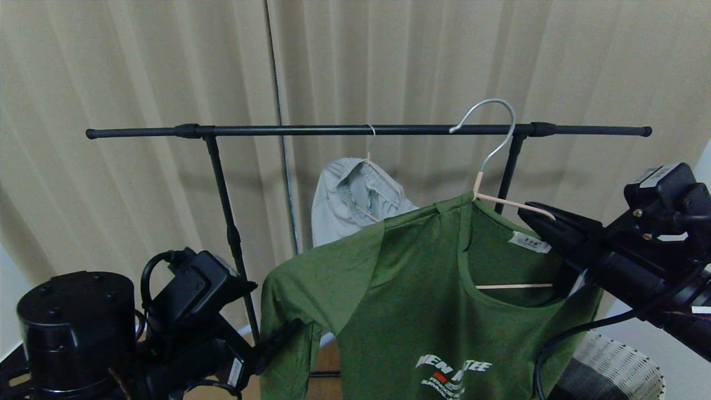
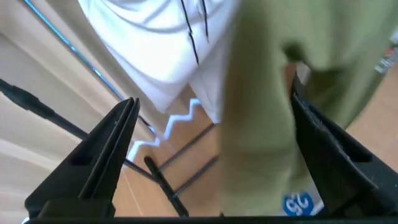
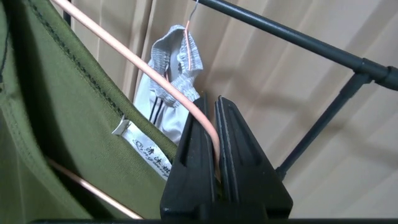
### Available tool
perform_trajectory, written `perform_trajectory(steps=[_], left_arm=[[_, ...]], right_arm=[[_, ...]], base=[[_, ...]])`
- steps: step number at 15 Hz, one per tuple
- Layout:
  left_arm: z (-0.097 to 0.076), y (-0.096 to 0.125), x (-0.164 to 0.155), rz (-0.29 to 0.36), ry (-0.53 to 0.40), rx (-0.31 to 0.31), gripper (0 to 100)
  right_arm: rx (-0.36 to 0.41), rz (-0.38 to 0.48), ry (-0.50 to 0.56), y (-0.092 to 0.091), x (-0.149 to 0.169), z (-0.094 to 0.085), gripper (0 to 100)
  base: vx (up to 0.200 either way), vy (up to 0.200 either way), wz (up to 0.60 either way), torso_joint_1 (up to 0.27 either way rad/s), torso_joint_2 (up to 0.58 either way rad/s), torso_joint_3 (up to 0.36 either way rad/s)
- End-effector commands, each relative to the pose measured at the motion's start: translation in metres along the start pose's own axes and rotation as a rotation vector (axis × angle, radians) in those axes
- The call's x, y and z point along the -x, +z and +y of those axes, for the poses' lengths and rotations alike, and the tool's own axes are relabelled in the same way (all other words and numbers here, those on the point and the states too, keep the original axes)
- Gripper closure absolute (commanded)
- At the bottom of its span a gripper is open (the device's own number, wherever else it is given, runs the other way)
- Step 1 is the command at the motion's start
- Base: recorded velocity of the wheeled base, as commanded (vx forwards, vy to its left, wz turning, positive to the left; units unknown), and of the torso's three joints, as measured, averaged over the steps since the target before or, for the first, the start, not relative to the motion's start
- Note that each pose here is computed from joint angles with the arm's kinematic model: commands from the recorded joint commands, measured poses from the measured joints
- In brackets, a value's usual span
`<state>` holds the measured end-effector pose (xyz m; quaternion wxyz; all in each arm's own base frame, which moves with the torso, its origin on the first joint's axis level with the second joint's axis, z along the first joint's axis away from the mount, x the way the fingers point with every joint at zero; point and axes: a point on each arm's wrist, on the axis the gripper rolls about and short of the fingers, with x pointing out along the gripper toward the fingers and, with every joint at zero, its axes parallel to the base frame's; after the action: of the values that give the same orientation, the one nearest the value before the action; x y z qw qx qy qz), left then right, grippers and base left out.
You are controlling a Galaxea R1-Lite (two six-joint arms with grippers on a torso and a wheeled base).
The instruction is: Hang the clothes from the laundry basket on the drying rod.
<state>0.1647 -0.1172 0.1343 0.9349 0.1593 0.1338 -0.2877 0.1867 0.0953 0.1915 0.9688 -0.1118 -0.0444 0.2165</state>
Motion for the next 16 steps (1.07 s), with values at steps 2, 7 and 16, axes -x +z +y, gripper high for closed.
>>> perform_trajectory(steps=[2, 7, 16], left_arm=[[0.001, -0.007, 0.002, 0.029, 0.032, 0.000, 100], [0.029, -0.024, 0.038, 0.026, 0.217, 0.039, 100], [0.031, -0.026, 0.047, 0.014, 0.245, 0.017, 0]], right_arm=[[0.003, -0.006, -0.006, 0.001, 0.002, -0.001, 100], [0.008, 0.006, -0.064, 0.000, 0.001, -0.011, 100], [0.012, 0.008, -0.087, -0.001, 0.003, -0.016, 100]], base=[[0.000, 0.000, 0.00, 0.000, 0.00, 0.000], [0.000, 0.000, 0.00, 0.000, 0.00, 0.000], [0.000, 0.000, 0.00, 0.000, 0.00, 0.000]])
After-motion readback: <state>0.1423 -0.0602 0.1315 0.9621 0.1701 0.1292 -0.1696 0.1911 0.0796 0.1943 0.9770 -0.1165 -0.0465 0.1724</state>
